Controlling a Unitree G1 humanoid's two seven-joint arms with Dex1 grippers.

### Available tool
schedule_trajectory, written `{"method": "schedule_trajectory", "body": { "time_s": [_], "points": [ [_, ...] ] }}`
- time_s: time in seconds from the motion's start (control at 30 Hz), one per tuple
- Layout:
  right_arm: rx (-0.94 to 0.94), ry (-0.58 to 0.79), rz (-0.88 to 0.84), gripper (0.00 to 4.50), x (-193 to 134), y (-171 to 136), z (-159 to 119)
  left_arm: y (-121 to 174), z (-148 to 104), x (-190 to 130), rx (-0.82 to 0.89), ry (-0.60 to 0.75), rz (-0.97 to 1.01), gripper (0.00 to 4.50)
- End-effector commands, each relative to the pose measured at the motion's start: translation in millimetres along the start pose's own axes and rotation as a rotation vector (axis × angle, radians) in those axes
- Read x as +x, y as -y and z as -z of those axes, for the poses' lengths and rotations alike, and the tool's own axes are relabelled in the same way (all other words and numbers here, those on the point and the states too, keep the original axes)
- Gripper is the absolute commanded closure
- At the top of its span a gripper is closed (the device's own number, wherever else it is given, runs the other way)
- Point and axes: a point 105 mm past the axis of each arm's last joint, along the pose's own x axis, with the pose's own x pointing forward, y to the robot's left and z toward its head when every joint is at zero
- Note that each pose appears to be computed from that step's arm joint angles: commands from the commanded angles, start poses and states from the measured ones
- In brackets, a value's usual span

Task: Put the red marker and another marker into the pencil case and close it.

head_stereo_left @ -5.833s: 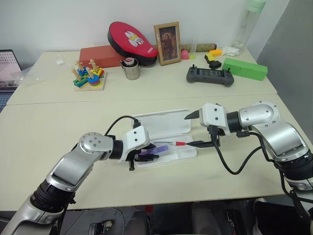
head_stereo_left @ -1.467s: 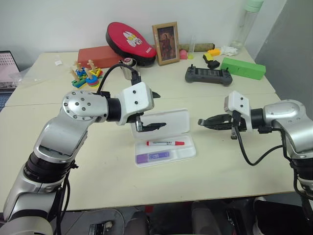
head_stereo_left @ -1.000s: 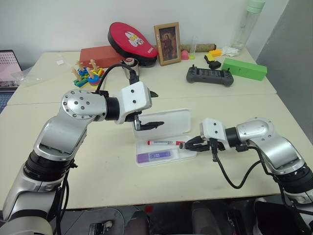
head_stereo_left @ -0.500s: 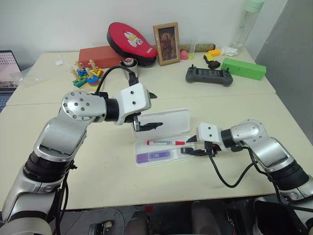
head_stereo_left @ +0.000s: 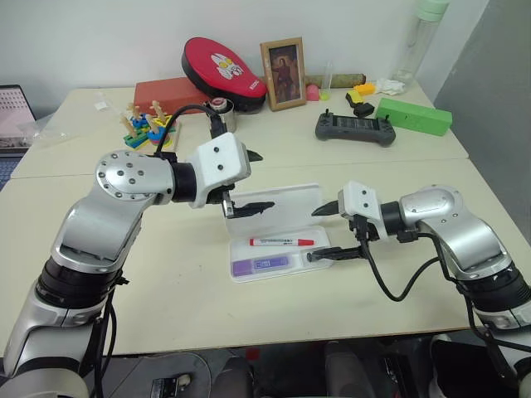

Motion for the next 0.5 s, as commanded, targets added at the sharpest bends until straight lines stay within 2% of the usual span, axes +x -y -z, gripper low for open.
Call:
{"method": "schedule_trajectory", "body": {
  "time_s": [0.03, 0.2, 0.3, 0.5],
  "points": [
    [-0.06, 0.029, 0.066, 0.08, -19.7, 10.7, -21.1, -28.0, -3.9, -13.2, 0.013, -0.003, -0.13, 0.0],
    [-0.061, 0.023, 0.083, 0.08, -28.8, 13.0, -24.2, -46.2, 0.7, -19.7, -0.034, 0.001, -0.196, 0.0],
    [-0.058, 0.028, 0.103, 0.58, -30.7, 16.1, -24.7, -58.3, 6.3, -23.0, -0.066, -0.002, -0.248, 0.0],
    [-0.056, 0.052, 0.146, 2.25, -32.1, 25.9, -30.5, -68.7, 21.9, -23.8, -0.126, -0.025, -0.287, 0.0]
  ]
}}
